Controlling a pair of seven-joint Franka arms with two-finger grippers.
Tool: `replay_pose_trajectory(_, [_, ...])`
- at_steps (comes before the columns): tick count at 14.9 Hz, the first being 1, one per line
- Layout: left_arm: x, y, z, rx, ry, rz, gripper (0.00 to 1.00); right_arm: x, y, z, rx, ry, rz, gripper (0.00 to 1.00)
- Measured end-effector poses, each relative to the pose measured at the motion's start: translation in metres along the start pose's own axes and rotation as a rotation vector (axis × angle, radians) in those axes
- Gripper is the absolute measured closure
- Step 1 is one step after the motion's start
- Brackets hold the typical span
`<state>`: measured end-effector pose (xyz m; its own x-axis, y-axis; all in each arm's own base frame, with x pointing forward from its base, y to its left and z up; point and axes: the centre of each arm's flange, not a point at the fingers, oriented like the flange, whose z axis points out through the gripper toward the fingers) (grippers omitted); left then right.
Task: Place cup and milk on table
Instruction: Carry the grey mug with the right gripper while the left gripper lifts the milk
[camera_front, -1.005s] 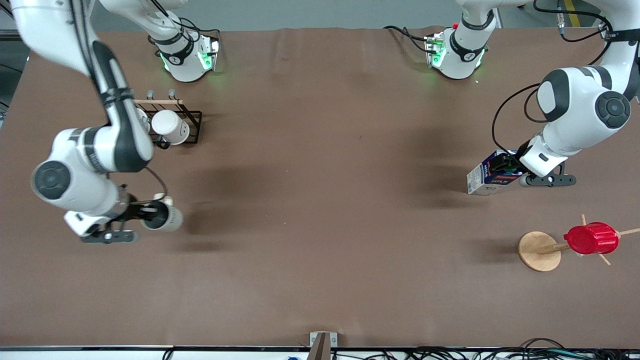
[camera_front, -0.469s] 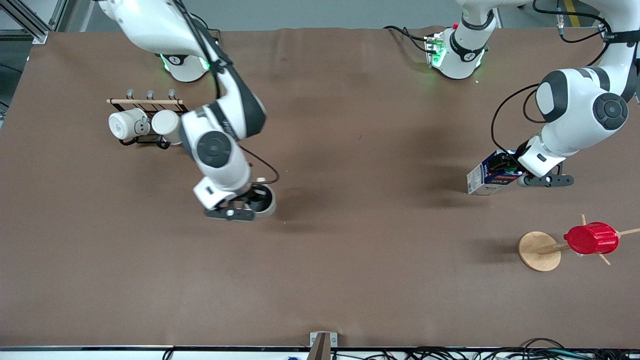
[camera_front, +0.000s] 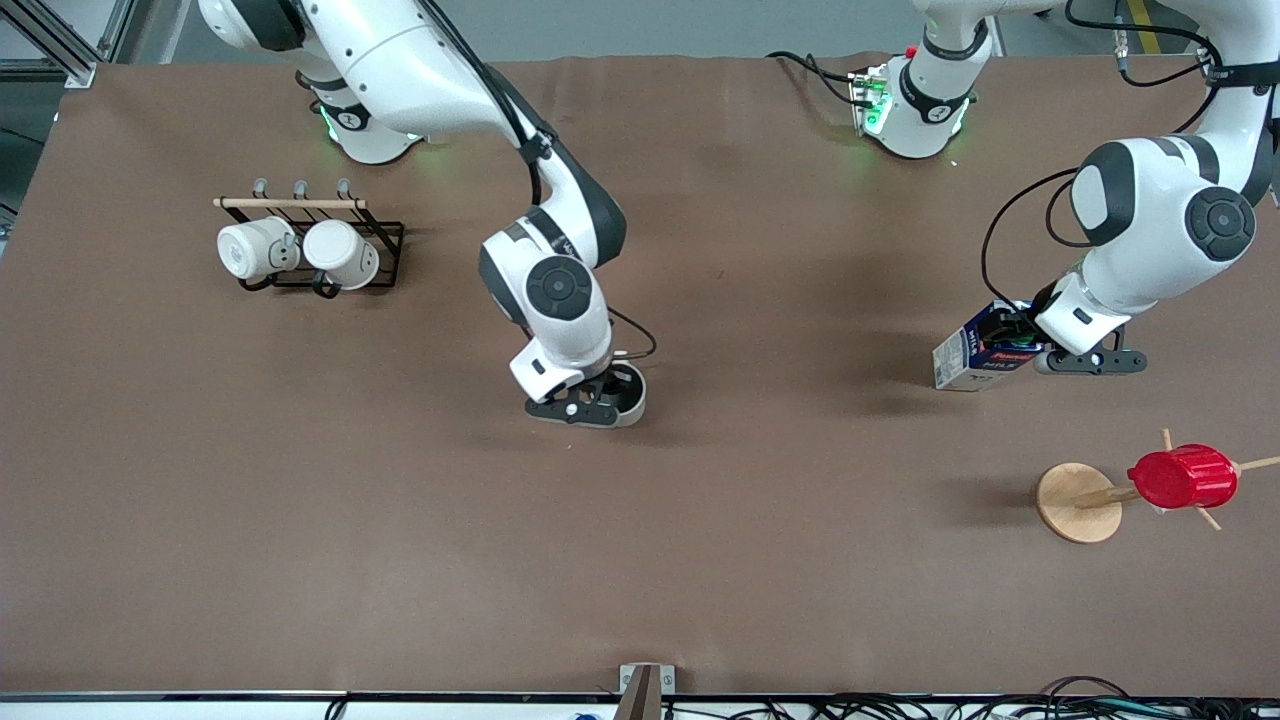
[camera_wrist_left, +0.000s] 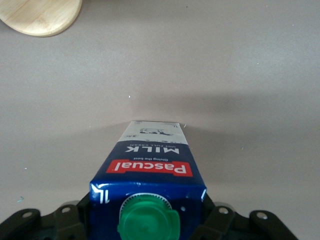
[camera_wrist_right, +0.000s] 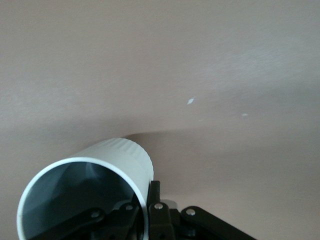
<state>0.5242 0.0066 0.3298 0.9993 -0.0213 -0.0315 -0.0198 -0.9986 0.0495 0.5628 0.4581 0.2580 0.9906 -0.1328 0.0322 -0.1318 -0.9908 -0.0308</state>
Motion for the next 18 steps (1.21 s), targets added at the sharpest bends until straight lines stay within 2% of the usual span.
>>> replay_pose_trajectory(1, [0.001, 0.000, -0.001, 0.000, 0.002, 0.000, 0.29, -0.004, -0.005, 0.003, 0.002, 0.002, -0.005, 0.96])
replay_pose_trajectory(4, [0.004, 0.000, -0.006, 0.001, 0.013, 0.002, 0.40, -0.010, -0.011, 0.005, 0.003, 0.003, -0.015, 0.96])
replay_pose_trajectory(6, [0.009, 0.006, -0.014, 0.001, 0.031, 0.012, 0.40, -0.012, -0.013, 0.008, 0.000, 0.000, -0.019, 0.96])
replay_pose_trajectory(8, [0.017, 0.021, -0.025, -0.001, 0.047, 0.041, 0.40, -0.014, -0.014, 0.009, -0.002, -0.001, -0.022, 0.81])
replay_pose_trajectory(13, [0.035, 0.105, -0.051, -0.023, 0.084, 0.058, 0.40, -0.010, -0.016, 0.002, 0.004, 0.016, -0.024, 0.32])
replay_pose_trajectory(16, [0.043, 0.186, -0.053, -0.060, 0.034, 0.021, 0.40, 0.017, -0.004, -0.031, 0.009, 0.065, 0.008, 0.04])
replay_pose_trajectory(18, [0.048, 0.235, -0.052, -0.073, 0.006, -0.011, 0.40, 0.041, 0.017, -0.071, 0.003, 0.098, 0.039, 0.00])
